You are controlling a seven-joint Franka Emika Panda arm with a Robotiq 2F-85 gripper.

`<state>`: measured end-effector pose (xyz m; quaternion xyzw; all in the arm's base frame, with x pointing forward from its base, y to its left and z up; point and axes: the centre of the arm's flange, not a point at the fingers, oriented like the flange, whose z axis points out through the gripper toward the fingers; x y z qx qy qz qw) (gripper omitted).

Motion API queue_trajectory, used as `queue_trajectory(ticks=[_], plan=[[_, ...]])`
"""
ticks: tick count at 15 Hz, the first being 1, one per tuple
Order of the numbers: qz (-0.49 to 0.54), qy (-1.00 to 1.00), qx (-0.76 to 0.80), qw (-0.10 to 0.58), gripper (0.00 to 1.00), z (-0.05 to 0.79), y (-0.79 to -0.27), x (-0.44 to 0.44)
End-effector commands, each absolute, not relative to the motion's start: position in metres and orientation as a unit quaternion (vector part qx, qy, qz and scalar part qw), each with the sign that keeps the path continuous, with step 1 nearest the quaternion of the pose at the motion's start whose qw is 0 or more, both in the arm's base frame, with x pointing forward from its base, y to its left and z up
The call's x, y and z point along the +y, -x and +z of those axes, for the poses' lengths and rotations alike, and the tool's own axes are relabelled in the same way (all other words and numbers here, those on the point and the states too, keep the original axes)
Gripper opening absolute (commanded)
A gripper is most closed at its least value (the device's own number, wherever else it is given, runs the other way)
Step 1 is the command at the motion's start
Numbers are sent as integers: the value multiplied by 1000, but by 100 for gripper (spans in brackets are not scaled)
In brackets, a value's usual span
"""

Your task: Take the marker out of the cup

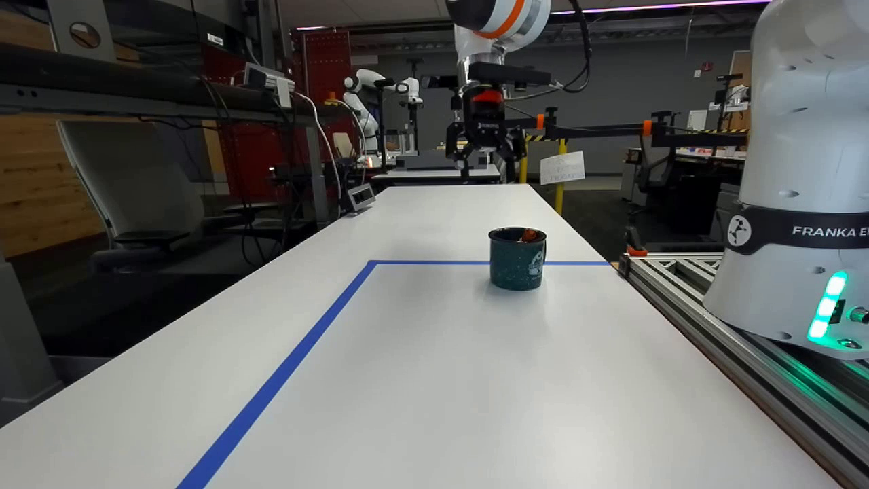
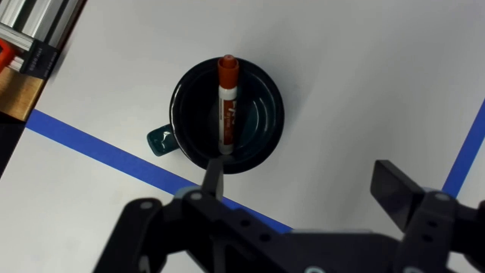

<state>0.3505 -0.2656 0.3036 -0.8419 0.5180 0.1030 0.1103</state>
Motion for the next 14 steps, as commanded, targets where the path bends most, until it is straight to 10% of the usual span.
queue_trajectory(ticks=[1, 6, 7, 14], plan=[[107, 829, 539, 109, 100, 289, -345, -260], [130, 820, 548, 101, 100, 272, -335, -251], [133, 818, 550, 100, 78, 270, -333, -250], [144, 807, 565, 93, 31, 257, -328, -248]])
